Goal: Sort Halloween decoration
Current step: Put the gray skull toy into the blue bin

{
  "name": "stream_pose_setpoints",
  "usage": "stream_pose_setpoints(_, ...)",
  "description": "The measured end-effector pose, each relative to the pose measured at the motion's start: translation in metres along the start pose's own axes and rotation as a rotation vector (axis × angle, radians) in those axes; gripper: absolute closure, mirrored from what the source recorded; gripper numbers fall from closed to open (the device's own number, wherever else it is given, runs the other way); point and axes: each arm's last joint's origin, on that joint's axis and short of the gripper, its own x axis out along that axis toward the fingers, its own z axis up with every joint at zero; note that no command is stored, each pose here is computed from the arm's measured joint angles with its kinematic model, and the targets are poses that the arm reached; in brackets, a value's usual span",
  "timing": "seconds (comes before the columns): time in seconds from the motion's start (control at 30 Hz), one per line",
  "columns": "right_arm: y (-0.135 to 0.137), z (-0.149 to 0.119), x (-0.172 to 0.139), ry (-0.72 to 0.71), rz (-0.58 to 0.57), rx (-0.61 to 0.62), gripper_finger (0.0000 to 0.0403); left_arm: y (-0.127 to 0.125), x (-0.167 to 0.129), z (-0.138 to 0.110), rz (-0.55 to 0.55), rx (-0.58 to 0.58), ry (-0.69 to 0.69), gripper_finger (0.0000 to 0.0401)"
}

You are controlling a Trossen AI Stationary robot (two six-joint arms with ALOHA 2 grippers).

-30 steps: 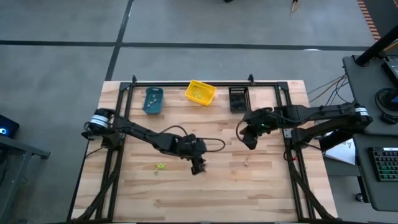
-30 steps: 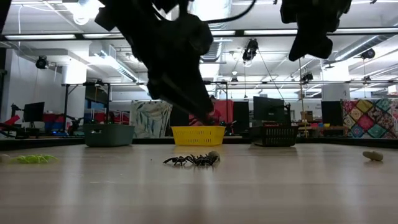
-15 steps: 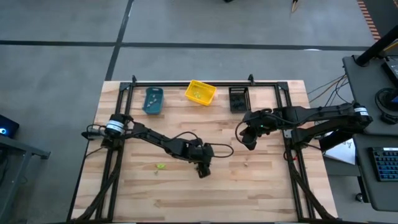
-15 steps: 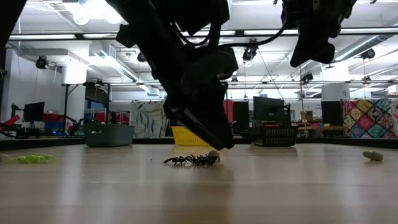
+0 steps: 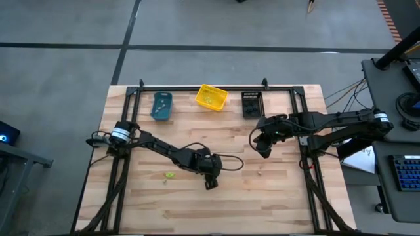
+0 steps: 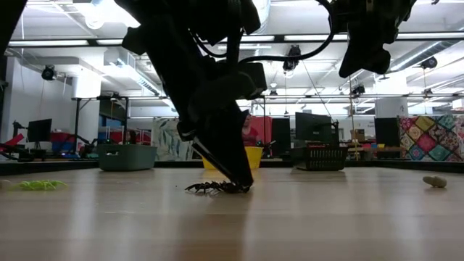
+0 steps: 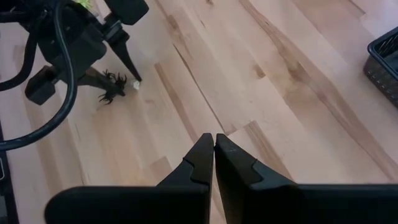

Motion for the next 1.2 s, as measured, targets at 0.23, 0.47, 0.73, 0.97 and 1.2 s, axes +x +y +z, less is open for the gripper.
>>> stream_pose_setpoints(0.23,0.0000,0.0000,0.0000,0.000,0.000,0.004,0.0394,0.0001,0.0000,0.0002,0.005,-0.001,-0.003,0.0292)
stream_pose_setpoints(0.47,0.0000,0.0000,0.0001,0.000,0.000,0.019,0.0394,0.0014,0.0004,0.0008,0.016,-0.004,-0.012,0.0301)
stream_pose_setpoints(0.73,0.0000,0.0000,0.0001,0.000,0.000,0.019,0.0394,0.0023,0.0004,0.0020,0.049,0.005,-0.039,0.0318)
stream_pose_setpoints(0.97,0.0000,0.0000,0.0002,0.000,0.000,0.019,0.0394,0.0043,0.0007,0.0033,0.058,0.014,-0.044,0.0392)
stream_pose_setpoints(1.2,0.0000,0.0000,0.0002,0.000,0.000,0.019,0.0394,0.0047,-0.0002,0.0052,0.061,0.010,-0.041,0.0394)
